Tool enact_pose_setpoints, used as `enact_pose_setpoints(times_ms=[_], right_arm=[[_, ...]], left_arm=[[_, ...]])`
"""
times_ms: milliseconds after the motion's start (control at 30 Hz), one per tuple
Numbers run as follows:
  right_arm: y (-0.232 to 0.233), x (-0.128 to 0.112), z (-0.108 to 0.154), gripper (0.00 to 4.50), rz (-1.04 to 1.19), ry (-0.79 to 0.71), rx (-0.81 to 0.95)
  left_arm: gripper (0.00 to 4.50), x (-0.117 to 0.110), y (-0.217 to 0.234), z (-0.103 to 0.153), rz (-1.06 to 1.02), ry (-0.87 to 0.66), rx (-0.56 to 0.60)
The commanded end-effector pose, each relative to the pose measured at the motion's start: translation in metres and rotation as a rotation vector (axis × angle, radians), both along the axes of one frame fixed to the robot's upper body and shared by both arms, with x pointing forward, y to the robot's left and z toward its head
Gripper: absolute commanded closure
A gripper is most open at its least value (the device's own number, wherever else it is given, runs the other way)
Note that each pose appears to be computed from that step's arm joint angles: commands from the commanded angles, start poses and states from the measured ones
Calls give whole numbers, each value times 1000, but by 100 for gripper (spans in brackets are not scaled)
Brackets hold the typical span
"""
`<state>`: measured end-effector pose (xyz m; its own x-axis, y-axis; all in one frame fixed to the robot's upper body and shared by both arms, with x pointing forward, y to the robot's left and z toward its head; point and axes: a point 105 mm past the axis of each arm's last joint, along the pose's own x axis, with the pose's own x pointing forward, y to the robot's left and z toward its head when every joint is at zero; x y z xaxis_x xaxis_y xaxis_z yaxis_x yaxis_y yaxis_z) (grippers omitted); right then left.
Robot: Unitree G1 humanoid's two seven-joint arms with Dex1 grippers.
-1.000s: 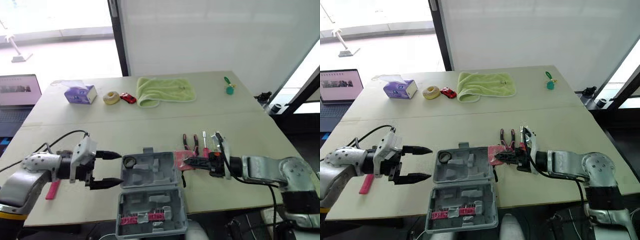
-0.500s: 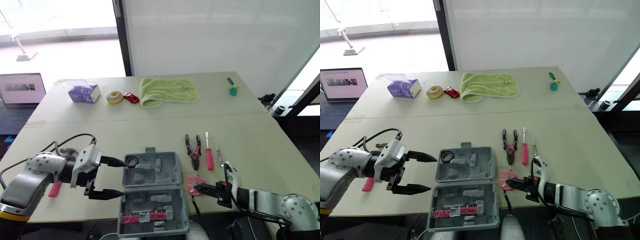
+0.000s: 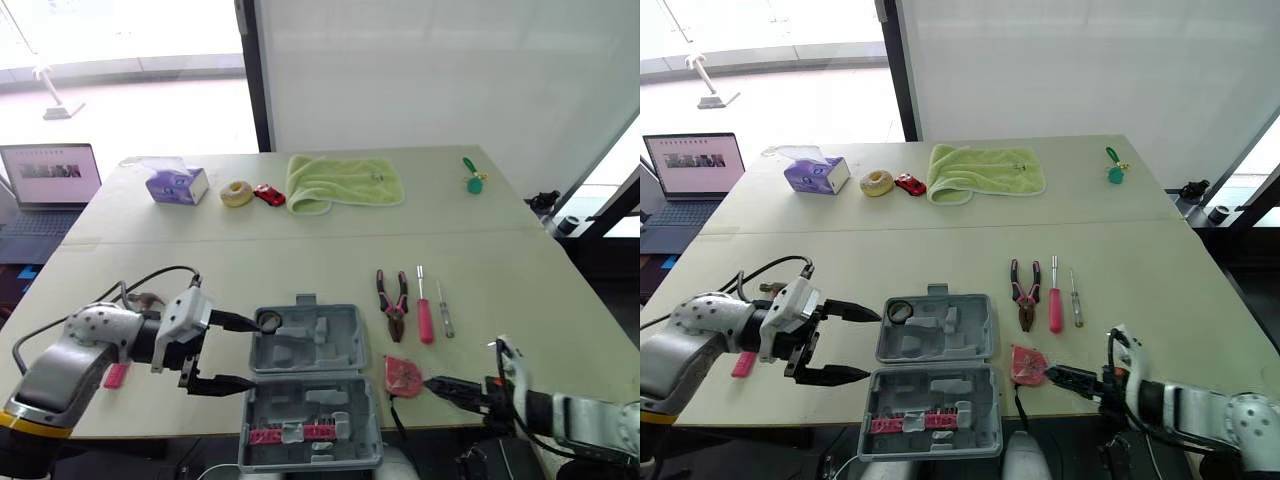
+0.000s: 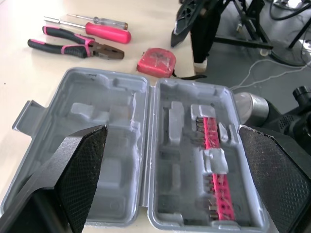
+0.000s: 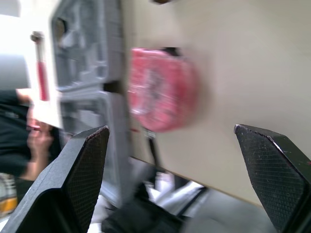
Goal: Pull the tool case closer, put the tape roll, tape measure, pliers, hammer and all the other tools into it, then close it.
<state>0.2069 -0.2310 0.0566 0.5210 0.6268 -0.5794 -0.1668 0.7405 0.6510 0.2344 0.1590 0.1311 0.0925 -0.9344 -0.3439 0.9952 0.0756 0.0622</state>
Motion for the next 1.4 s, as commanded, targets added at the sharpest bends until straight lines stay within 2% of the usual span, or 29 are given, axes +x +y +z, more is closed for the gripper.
enact_pose_setpoints(times_ms=[33,67,133,267,367,700,1033,1133,1200,1267,1400], right_arm=[[-1,17,37,6,139,-303,-201],[1,28,52,6,243,-500,-347],[19,32,63,6,542,-703,-541],[36,37,48,6,869,-825,-703],[56,43,34,6,989,-885,-718],[61,42,-2,6,1058,-810,-671],[72,44,-13,6,1037,-750,-664],[70,43,-18,84,1038,-730,-681],[70,45,-16,162,1024,-728,-686],[68,49,-10,162,1002,-740,-719],[78,52,20,162,979,-770,-683]], left_arm=[[0,3,-4,1,-12,-38,-3],[0,4,-4,-1,-9,-42,-3],[0,6,-4,-3,-6,-52,1],[0,10,-3,-4,6,-71,3],[0,8,2,-7,30,-86,19],[0,-5,17,-13,96,-84,61],[0,-8,21,-17,111,-90,93],[0,-9,25,-19,127,-85,100],[0,-9,26,-21,127,-84,105],[0,-9,27,-22,133,-83,110],[0,-5,32,-22,164,-93,110]])
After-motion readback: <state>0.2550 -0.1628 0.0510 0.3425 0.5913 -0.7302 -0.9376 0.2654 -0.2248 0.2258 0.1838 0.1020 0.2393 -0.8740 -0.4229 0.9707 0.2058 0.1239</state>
